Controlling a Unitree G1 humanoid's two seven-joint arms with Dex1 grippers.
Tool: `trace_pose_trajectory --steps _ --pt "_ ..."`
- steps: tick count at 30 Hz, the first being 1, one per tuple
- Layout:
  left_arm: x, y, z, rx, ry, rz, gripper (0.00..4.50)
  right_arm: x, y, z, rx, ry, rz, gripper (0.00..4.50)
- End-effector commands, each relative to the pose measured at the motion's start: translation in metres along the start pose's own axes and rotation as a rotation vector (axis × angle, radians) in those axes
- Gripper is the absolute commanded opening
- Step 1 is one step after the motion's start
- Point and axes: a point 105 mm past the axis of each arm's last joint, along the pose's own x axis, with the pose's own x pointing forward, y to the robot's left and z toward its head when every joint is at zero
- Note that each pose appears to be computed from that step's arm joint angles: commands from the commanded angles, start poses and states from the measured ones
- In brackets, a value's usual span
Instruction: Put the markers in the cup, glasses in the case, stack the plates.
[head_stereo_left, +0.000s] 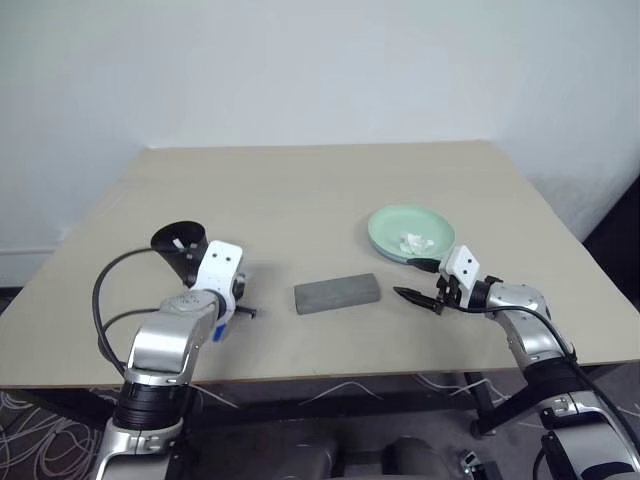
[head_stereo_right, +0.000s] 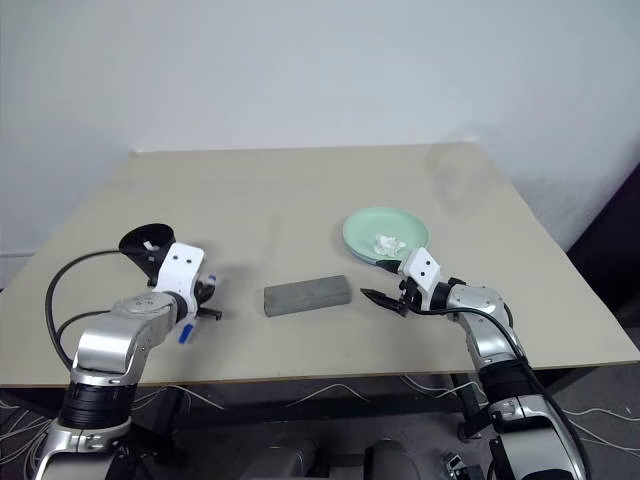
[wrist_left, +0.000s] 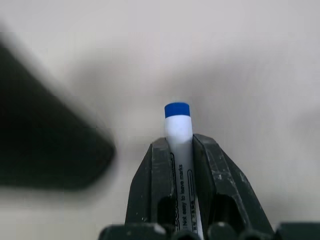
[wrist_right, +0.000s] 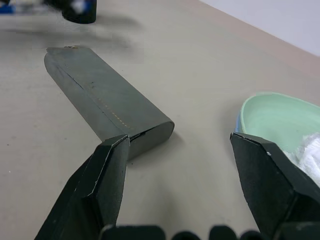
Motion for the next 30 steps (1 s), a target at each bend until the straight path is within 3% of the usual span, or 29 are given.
trace_pose_trajectory --steps 1,7,12,15,23,30 --pt "-0.005 0.012 0.064 0.067 -0.322 0.048 0.14 0.003 -0.009 0.018 -0.053 -0.047 -0.017 3.5" --pt "-0.011 0.05 0.11 0.078 -0.6 0.254 0.14 0.002 -0.01 0.019 -0.056 -0.05 -0.021 3.5" --pt "-0.017 0.085 0.124 0.047 -0.732 0.421 0.14 0.001 -0.011 0.02 -0.06 -0.051 -0.027 3.5" --pt "-0.018 0.101 0.125 0.06 -0.773 0.492 0.14 0.001 -0.011 0.02 -0.062 -0.051 -0.031 3.5" --pt "-0.005 0.106 0.103 0.02 -0.755 0.505 0.14 -0.001 -0.011 0.02 -0.064 -0.05 -0.039 3.5" --pt "0.0 0.102 0.098 0.023 -0.744 0.503 2.61 -0.002 -0.012 0.02 -0.064 -0.048 -0.041 3.5"
